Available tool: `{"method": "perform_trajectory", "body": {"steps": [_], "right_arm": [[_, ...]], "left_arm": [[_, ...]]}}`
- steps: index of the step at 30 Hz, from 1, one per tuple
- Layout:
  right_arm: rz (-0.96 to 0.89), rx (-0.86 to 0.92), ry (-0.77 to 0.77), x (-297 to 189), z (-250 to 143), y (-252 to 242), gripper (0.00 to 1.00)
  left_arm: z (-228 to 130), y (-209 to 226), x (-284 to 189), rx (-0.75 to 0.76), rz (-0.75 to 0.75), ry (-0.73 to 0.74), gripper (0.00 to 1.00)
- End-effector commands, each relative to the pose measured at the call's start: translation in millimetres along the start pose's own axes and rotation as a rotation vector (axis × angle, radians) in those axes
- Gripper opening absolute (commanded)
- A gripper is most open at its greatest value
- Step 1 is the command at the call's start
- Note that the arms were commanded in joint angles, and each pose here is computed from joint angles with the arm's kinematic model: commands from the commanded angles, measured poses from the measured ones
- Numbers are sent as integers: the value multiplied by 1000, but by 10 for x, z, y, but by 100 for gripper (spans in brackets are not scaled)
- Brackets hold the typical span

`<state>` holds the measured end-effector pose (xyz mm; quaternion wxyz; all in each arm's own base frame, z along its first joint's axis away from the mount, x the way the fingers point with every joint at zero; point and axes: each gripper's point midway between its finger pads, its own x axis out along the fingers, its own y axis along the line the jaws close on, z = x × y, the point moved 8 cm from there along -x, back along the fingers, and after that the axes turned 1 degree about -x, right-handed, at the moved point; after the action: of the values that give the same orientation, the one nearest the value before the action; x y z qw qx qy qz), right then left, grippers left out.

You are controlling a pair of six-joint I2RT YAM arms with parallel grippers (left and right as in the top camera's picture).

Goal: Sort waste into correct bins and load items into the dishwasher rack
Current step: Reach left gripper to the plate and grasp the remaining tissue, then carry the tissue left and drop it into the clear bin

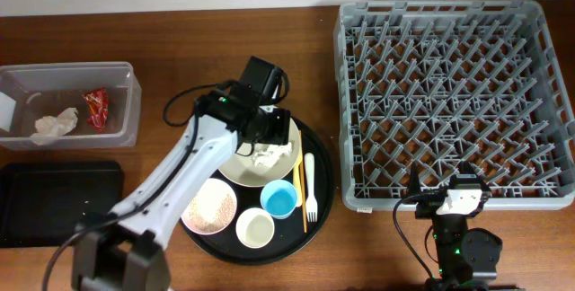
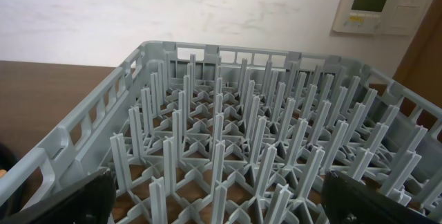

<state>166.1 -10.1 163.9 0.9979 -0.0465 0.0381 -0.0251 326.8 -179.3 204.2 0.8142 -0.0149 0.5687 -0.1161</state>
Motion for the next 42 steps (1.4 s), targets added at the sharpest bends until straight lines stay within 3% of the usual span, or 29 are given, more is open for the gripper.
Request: {"method": "perform_trajectory", "body": {"steps": [1, 5, 13, 17, 19, 22, 26, 29, 33, 36, 42], "right_arm": [[-8, 5, 5, 0, -20, -9, 98], [-8, 5, 5, 0, -20, -9, 98], [-8, 5, 5, 0, -20, -9, 98], [-8, 5, 5, 0, -20, -9, 98], [-8, 5, 5, 0, -20, -9, 98], [-8, 5, 5, 0, -20, -9, 99], [-8, 5, 5, 0, -20, -9, 98], [-8, 5, 5, 0, -20, -9, 98], [-7, 4, 5, 0, -19, -7, 98], [-6, 5, 5, 0, -20, -6, 98], [8, 3, 3, 0, -17, 19, 98]], "left_arm": [[15, 41, 122, -11, 43, -3, 65], [2, 56, 177, -11, 57, 11, 65], [-323, 182, 876, -11, 149, 282, 65], [-379, 179, 985, -17, 135, 325, 63], [-375, 178, 986, -17, 134, 323, 29], [-347, 176, 988, -18, 130, 309, 1], [-40, 161, 715, -39, 106, 219, 1], [564, 510, -68, -158, 88, 25, 1], [848, 1397, -681, -372, 145, -137, 0], [754, 2285, -896, -582, 229, -187, 1], [403, 3223, -1189, -812, 331, -229, 0]]}}
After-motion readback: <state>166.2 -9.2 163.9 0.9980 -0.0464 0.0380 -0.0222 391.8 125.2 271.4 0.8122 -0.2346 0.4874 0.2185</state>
